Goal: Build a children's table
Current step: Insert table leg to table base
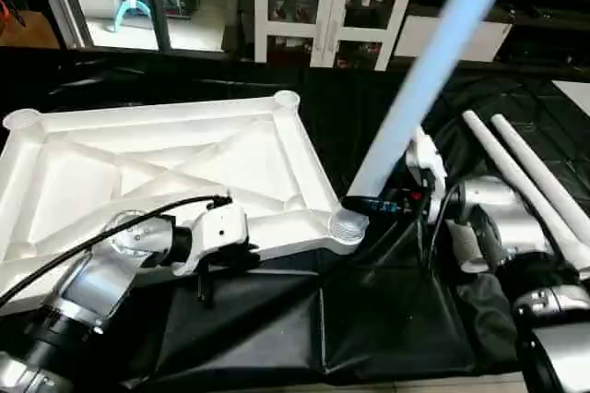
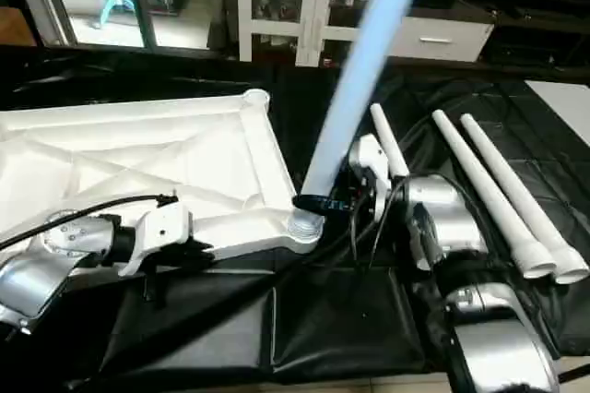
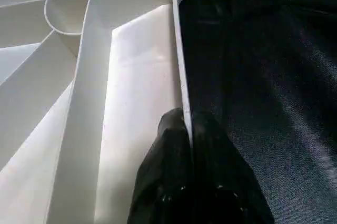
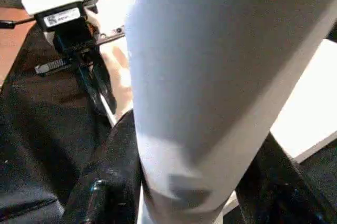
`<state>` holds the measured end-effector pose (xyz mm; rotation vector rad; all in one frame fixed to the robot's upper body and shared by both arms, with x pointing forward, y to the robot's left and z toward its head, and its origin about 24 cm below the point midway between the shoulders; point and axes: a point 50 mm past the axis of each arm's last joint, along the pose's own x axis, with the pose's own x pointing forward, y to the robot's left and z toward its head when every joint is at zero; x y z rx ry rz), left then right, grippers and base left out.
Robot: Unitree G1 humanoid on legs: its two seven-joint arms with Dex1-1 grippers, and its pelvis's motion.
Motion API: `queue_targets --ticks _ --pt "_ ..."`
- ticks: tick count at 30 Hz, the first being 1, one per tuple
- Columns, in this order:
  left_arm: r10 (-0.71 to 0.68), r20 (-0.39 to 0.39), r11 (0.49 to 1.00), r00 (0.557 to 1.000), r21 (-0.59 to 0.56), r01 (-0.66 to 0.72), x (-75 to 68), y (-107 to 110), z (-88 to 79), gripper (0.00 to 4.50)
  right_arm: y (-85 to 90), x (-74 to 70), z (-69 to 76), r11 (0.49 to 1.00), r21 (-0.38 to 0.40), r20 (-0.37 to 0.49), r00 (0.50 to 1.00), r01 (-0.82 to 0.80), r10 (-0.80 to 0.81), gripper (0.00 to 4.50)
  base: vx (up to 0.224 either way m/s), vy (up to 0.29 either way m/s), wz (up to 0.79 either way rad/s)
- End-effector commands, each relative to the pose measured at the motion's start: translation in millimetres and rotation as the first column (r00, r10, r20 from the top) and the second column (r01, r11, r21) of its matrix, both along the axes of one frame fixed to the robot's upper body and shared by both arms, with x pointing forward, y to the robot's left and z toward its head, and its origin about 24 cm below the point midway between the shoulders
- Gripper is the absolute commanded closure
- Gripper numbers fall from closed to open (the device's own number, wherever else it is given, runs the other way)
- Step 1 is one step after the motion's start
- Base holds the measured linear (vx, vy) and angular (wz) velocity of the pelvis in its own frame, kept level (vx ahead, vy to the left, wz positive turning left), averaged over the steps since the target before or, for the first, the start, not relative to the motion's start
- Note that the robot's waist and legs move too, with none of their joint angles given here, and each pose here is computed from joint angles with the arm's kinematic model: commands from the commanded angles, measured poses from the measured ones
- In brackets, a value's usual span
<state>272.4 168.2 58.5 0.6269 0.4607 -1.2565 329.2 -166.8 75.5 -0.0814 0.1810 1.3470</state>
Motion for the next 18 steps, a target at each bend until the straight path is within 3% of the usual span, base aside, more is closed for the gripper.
queue_targets --ticks 1,18 --pt "-0.066 -0.062 0.997 0.996 0.025 0.068 -10.7 -10.7 -13.6 4.5 -8.2 -19.4 -46.7 0.983 -0.181 -0.203 0.979 -0.026 -0.012 2.66 0.0 0.0 0.0" --pt "-0.069 -0.073 0.997 0.995 0.034 0.071 -12.4 -9.9 -14.0 4.5 13.6 -15.0 -50.6 0.962 -0.252 -0.203 0.978 -0.108 0.057 2.66 0.0 0.0 0.0"
